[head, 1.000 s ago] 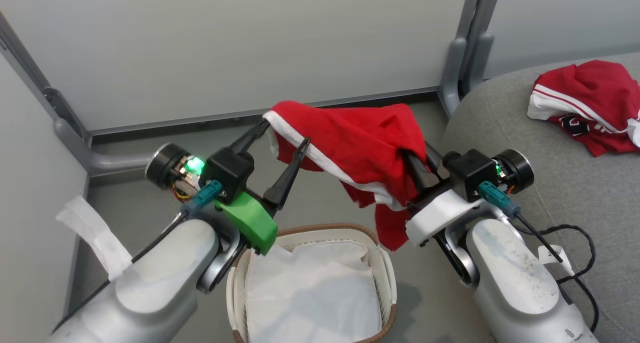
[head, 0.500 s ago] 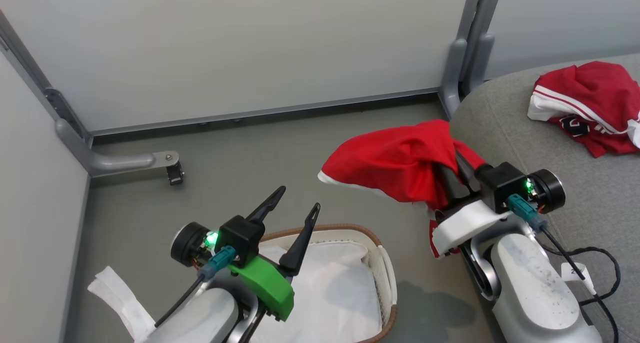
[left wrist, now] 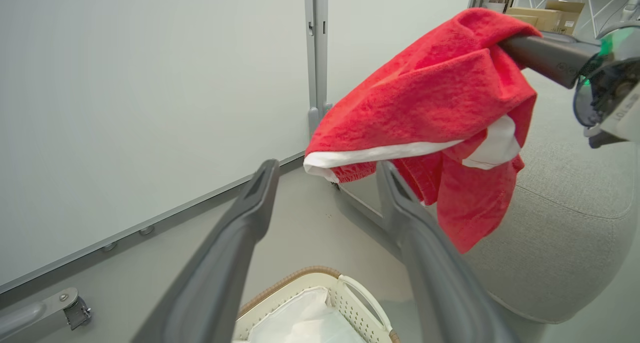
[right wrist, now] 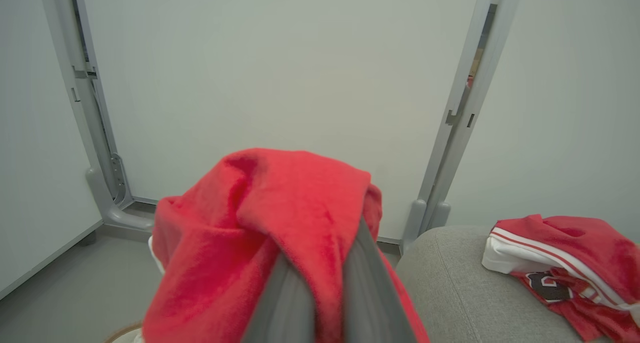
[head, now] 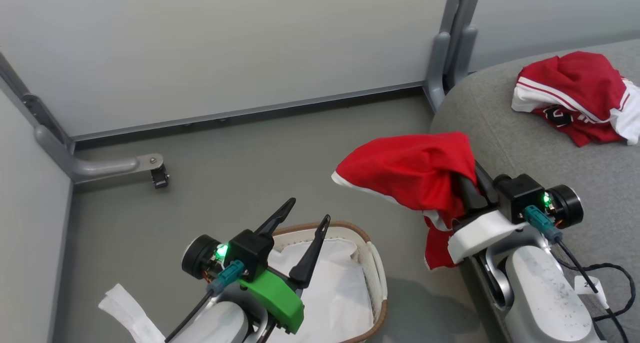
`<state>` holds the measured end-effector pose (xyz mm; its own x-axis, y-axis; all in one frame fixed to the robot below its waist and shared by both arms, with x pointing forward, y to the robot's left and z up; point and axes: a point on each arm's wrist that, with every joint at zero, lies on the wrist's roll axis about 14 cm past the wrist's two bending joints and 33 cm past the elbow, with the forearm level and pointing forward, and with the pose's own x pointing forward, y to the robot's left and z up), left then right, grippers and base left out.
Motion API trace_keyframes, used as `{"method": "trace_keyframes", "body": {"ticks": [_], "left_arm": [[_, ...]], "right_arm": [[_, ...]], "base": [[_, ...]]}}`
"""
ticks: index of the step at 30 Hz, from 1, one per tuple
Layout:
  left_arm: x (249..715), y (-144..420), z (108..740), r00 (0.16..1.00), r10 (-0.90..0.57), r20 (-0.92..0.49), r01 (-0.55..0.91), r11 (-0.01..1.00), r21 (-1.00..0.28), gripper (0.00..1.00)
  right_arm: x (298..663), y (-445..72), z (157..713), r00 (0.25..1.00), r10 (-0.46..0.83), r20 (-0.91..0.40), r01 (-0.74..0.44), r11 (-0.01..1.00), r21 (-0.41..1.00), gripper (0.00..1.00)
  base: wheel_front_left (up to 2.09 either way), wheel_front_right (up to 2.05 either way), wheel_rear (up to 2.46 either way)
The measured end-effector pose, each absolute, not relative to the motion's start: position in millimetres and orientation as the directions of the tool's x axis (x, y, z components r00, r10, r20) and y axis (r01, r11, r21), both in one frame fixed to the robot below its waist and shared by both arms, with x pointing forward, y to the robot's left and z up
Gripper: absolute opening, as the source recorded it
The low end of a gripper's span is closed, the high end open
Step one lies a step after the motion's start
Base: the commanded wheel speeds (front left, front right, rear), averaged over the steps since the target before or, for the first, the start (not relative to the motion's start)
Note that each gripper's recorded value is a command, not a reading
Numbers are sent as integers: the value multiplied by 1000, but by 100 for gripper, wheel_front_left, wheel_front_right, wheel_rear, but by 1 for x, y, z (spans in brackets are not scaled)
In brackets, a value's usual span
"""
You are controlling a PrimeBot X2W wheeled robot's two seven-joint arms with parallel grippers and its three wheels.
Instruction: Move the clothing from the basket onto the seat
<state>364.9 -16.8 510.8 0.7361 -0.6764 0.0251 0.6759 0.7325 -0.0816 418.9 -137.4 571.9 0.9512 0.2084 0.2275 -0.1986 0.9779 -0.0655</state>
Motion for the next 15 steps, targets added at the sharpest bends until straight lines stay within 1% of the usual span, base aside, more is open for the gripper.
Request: {"method": "trace_keyframes", "body": {"ticks": [10,15], "left_arm": [[368,-52,503,657,-754,20,753,653,-84,100],[367,-77,494,591,-807,7,804,588,-93,100]], "right_arm": [[409,-191,569,973,67,223,-52,996,-72,0],[401,-219,563,978,-11,207,26,997,-72,0]], "base": [[0,0,0],[0,0,0]]}}
